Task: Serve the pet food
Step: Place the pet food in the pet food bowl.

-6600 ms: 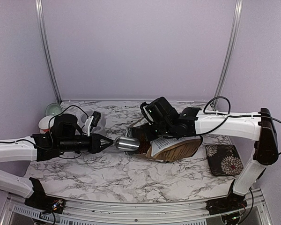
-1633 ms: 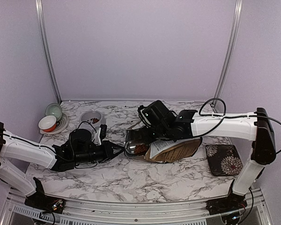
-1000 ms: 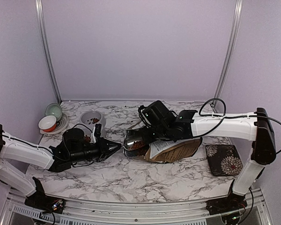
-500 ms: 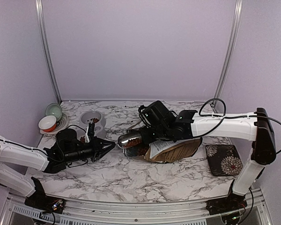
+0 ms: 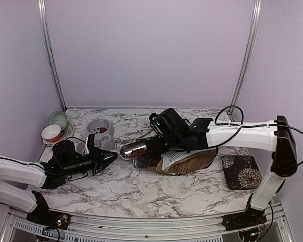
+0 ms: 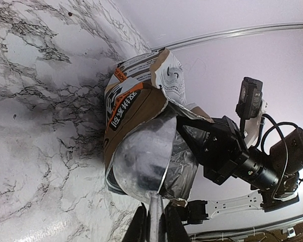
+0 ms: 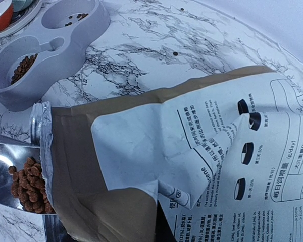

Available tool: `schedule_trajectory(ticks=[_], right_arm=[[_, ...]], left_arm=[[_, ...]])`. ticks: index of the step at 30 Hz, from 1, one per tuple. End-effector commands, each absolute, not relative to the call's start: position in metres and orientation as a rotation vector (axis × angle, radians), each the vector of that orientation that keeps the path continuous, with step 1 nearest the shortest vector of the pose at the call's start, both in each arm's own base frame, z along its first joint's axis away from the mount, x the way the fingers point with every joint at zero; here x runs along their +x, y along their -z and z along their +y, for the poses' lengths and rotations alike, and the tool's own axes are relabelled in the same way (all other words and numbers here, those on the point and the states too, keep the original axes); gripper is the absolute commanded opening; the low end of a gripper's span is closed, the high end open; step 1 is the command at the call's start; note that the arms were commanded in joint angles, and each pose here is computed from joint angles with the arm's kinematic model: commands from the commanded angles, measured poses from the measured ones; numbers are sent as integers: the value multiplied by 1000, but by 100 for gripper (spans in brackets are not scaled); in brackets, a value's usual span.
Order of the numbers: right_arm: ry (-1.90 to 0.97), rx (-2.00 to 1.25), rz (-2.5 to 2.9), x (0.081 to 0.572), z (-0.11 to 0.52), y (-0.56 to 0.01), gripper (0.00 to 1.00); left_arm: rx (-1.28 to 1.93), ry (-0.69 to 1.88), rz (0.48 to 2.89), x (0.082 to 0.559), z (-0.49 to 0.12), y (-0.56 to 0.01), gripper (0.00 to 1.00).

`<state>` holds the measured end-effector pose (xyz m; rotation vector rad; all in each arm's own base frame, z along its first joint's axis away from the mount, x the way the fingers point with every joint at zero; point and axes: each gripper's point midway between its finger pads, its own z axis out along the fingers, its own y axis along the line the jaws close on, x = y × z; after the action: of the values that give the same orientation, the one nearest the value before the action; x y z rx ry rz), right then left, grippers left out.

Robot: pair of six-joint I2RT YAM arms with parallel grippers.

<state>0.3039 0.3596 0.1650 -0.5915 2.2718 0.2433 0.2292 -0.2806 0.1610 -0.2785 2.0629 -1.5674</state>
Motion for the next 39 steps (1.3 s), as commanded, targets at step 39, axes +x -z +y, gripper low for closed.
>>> schedule_trajectory(ticks=[39], right_arm=[[-220, -463, 2226, 320, 338, -197, 0]], left_arm=[[-476, 1877, 1789, 246, -238, -227, 0]])
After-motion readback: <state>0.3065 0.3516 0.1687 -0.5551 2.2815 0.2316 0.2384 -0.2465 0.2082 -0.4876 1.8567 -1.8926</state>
